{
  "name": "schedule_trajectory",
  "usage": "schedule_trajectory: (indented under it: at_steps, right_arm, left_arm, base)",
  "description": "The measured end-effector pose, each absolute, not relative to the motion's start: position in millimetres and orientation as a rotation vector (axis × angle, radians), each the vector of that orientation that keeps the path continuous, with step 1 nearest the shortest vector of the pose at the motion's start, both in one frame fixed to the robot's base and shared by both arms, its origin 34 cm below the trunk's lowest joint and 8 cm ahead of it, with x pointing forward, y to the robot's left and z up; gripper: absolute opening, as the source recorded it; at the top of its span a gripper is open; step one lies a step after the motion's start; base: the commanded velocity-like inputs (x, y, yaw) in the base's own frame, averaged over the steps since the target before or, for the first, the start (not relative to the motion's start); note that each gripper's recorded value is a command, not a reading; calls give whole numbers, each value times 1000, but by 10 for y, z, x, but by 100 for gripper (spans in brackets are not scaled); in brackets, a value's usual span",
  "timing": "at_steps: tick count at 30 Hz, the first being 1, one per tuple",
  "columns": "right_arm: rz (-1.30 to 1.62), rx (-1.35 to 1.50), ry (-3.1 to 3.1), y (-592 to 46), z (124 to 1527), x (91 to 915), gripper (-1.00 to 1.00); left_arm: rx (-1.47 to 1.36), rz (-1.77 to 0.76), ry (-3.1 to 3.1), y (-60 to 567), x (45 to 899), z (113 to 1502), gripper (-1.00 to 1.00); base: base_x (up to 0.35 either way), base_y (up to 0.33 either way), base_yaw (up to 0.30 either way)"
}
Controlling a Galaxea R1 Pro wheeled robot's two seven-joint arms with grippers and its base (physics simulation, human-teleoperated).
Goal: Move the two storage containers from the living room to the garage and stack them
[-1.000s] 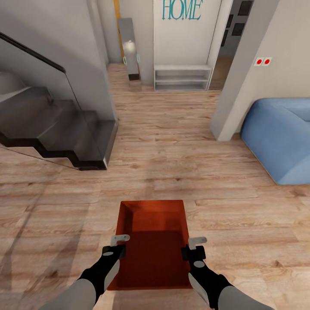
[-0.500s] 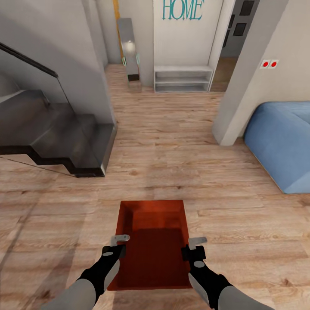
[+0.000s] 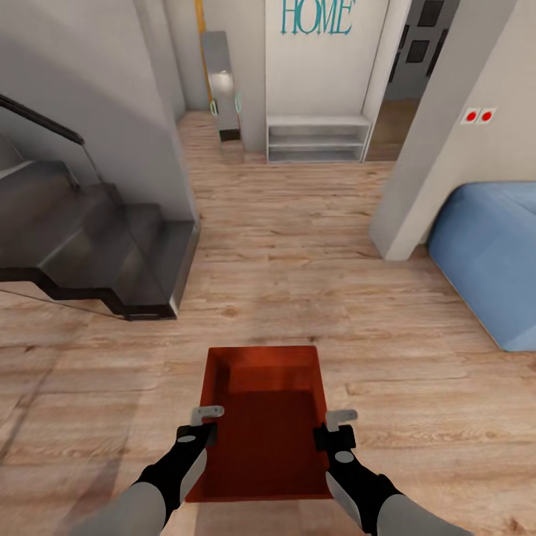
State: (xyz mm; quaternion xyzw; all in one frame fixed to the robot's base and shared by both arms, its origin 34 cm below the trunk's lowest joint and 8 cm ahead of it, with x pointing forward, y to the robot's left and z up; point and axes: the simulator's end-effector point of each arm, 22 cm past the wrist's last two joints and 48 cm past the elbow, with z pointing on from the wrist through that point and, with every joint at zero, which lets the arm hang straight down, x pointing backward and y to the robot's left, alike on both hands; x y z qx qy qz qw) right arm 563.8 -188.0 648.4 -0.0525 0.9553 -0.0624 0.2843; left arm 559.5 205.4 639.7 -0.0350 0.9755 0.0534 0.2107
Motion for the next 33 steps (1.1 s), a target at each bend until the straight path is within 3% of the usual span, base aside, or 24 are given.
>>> schedule_trajectory:
  at_steps: [33]
  right_arm:
    - [-167,-144,2554,-1882,6487,5644,-100]
  left_arm:
    - [-99,147,2710,2052,5597,6397,-100]
  base:
    - [322,0,0]
